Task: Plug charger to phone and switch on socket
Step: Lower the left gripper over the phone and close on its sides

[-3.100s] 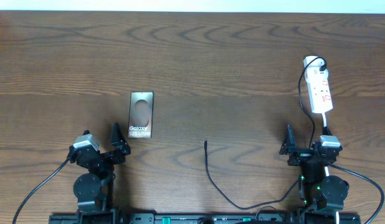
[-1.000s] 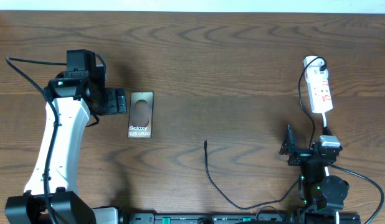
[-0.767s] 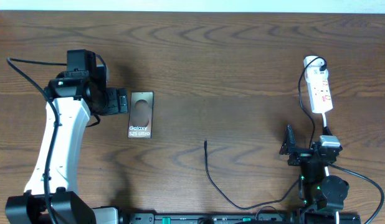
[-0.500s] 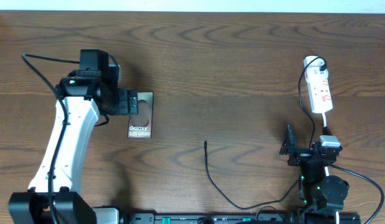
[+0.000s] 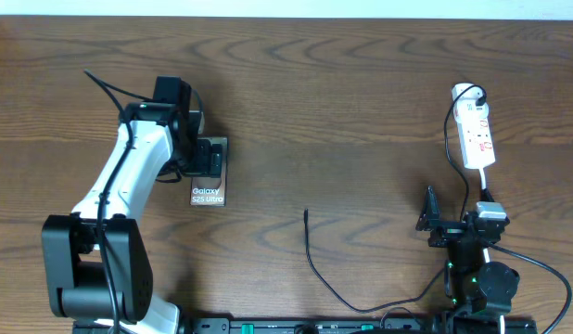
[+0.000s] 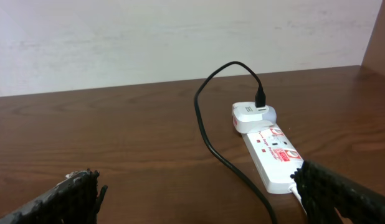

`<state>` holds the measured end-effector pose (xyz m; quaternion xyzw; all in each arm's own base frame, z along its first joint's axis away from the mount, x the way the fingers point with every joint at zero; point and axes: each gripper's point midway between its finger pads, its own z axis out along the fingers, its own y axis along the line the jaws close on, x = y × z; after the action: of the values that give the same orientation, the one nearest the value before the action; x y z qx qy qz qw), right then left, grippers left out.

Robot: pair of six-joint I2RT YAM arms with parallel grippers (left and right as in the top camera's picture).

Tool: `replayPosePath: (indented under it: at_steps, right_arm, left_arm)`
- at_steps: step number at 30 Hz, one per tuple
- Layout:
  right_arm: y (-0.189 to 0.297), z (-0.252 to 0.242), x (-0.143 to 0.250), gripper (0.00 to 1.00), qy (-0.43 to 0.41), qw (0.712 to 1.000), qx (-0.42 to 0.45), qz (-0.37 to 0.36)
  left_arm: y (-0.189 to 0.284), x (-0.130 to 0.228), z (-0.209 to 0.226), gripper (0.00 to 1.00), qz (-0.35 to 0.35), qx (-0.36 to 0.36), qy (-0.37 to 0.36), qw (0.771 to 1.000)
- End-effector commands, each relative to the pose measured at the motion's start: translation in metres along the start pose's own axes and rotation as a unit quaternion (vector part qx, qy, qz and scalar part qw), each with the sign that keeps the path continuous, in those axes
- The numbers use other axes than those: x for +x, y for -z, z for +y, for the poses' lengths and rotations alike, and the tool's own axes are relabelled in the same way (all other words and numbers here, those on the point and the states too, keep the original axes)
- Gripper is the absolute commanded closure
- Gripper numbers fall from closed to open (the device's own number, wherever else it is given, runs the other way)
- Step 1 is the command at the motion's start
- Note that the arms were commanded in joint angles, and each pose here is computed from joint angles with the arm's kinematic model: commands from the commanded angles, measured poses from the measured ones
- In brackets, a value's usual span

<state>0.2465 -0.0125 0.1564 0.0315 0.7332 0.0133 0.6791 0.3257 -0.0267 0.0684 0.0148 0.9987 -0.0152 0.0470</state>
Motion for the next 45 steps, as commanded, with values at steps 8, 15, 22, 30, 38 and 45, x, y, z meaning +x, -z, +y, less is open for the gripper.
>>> replayPosePath:
  at_steps: [8,15,22,30,38,45]
  right_arm:
    - [0.000,0.001,0.002,0.01,0.006,1.000,-0.002,0.003]
    - [0.000,0.001,0.002,0.01,0.006,1.000,-0.002,0.003]
    - [0.000,0.001,0.002,0.01,0.006,1.000,-0.002,0.003]
    - [0.000,0.001,0.002,0.01,0.006,1.000,-0.002,0.003]
    - [0.000,0.001,0.002,0.01,0.006,1.000,-0.002,0.003]
    - [0.000,0.001,0.002,0.01,0.006,1.000,-0.002,0.003]
  left_arm:
    - [0.003,-0.014,-0.004,0.02,-0.022,0.004,-0.006,1.000]
    - [0.018,-0.029,-0.005,0.02,-0.043,0.005,-0.006,0.999]
    - [0.027,-0.038,-0.006,0.02,-0.017,0.004,-0.006,1.000]
    - [0.008,-0.031,-0.008,0.02,0.029,0.002,-0.009,1.000]
    - [0.007,-0.032,-0.017,0.02,0.027,0.003,-0.027,0.999]
    - [0.007,-0.040,-0.022,0.02,0.010,0.005,-0.033,0.999]
